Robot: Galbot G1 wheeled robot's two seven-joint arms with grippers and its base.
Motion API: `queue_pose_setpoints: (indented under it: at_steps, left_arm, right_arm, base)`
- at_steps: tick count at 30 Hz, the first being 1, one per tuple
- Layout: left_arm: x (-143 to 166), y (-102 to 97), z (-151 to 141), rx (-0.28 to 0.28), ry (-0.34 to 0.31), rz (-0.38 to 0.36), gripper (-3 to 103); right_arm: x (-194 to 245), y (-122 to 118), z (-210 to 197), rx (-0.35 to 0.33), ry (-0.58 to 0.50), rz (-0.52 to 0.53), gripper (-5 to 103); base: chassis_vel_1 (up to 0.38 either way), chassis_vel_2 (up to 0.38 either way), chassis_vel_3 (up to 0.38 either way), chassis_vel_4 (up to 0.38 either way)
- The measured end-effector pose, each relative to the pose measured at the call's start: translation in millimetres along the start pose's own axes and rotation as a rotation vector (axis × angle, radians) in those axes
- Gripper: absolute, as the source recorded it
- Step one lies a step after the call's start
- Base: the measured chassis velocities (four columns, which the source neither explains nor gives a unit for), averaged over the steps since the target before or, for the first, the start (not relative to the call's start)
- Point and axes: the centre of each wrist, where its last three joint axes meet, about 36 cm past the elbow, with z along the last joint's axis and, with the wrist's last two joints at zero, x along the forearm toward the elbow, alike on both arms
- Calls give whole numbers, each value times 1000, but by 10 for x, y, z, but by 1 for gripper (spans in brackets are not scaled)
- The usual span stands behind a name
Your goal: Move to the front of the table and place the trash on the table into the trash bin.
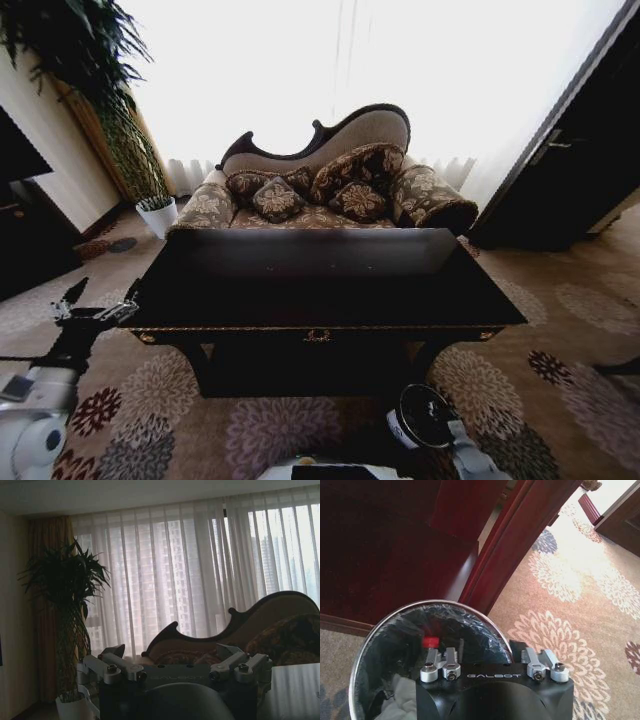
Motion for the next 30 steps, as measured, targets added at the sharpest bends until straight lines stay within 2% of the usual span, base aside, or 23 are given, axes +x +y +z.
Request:
queue_pose_setpoints:
  at_steps: [1,2,5,8,11,12,14,20,24,30]
  left_arm:
    - [0,0,0,0,0,0,100]
    - [0,0,0,0,0,0,100]
    - [-4,0,1,-1,0,2,100]
    - [-6,-2,-1,-1,-1,3,100]
    - [-14,1,-8,-3,-3,6,100]
    - [-17,1,-10,-3,-5,7,100]
    - [-28,6,-13,-1,-10,6,100]
    - [-57,-19,22,14,-13,8,100]
    - [-59,-77,38,27,-13,13,100]
    - [-71,-73,29,24,-16,14,100]
  right_arm:
    - [2,2,0,0,0,0,55]
    - [2,2,0,0,0,0,55]
    - [38,62,-15,-9,-15,-10,71]
    - [64,94,-38,-17,-30,-15,77]
    - [205,172,-102,-36,-90,-41,93]
    - [247,181,-103,-37,-102,-49,93]
    - [440,213,-111,-38,-147,-78,99]
    - [856,306,-348,-108,-253,-159,100]
    - [1301,157,-454,-111,-338,-209,100]
    - [1612,-79,-587,-111,-408,-185,100]
  base:
    - [0,0,0,0]
    - [0,0,0,0]
    - [0,0,0,0]
    - [0,0,0,0]
    - [0,0,0,0]
    - [0,0,0,0]
    - [0,0,0,0]
    - [0,0,0,0]
    - [0,0,0,0]
    - [0,0,0,0]
